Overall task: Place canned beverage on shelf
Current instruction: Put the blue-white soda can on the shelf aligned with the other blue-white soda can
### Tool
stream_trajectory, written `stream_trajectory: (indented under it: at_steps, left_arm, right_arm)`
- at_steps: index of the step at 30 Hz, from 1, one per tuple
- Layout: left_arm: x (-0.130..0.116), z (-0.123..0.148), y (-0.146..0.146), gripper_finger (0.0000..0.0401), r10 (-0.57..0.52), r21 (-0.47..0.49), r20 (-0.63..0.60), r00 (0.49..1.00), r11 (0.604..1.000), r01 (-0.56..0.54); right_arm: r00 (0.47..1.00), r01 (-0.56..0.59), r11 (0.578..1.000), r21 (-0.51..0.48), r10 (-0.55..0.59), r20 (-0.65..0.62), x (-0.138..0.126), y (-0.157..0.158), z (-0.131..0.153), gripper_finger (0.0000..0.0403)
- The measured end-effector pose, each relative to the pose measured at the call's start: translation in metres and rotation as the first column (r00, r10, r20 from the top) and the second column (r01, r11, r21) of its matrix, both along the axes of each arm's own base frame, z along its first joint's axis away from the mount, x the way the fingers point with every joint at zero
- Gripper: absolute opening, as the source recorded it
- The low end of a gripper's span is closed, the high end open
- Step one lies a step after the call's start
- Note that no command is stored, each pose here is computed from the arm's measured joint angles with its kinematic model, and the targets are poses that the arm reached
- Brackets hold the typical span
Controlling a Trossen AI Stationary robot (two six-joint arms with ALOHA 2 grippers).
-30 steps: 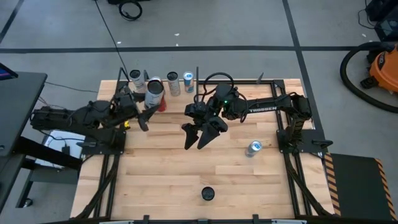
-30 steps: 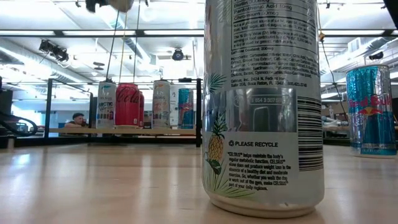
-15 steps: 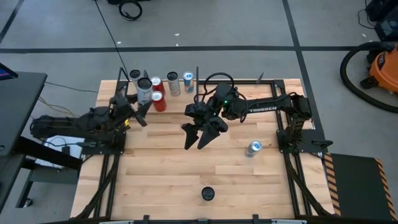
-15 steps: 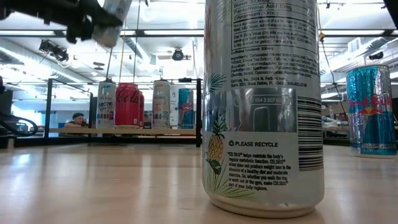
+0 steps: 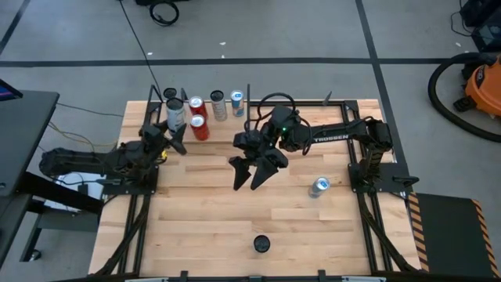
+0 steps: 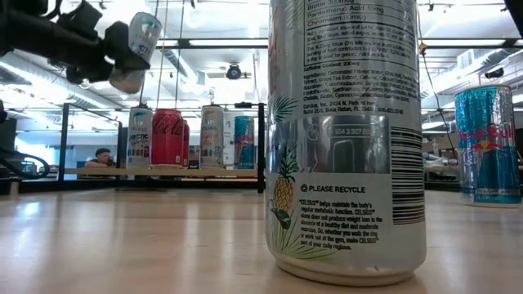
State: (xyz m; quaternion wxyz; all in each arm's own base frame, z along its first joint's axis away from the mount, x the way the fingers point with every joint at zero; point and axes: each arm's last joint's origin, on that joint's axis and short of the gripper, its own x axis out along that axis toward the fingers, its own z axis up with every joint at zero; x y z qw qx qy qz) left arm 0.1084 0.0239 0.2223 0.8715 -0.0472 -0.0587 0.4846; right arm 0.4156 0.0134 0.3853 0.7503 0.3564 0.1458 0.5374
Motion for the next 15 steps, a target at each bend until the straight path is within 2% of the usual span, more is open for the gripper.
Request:
stream_trajectory:
  at_steps: [11, 15]
  left_arm:
    - [-0.004, -0.039, 0.001, 0.0264, 0.065, -0.017, 0.059, 0.996, 0.998, -0.064]
    - [-0.004, -0.042, 0.001, 0.0264, 0.095, -0.024, 0.052, 0.994, 0.995, -0.094]
  right_arm:
    - [1.000, -0.017, 1.000, 0.000, 0.017, 0.000, 0.000, 0.007, 0.000, 0.0313]
    - [1.000, -0.014, 1.000, 0.001, 0.014, -0.001, 0.000, 0.006, 0.000, 0.0313]
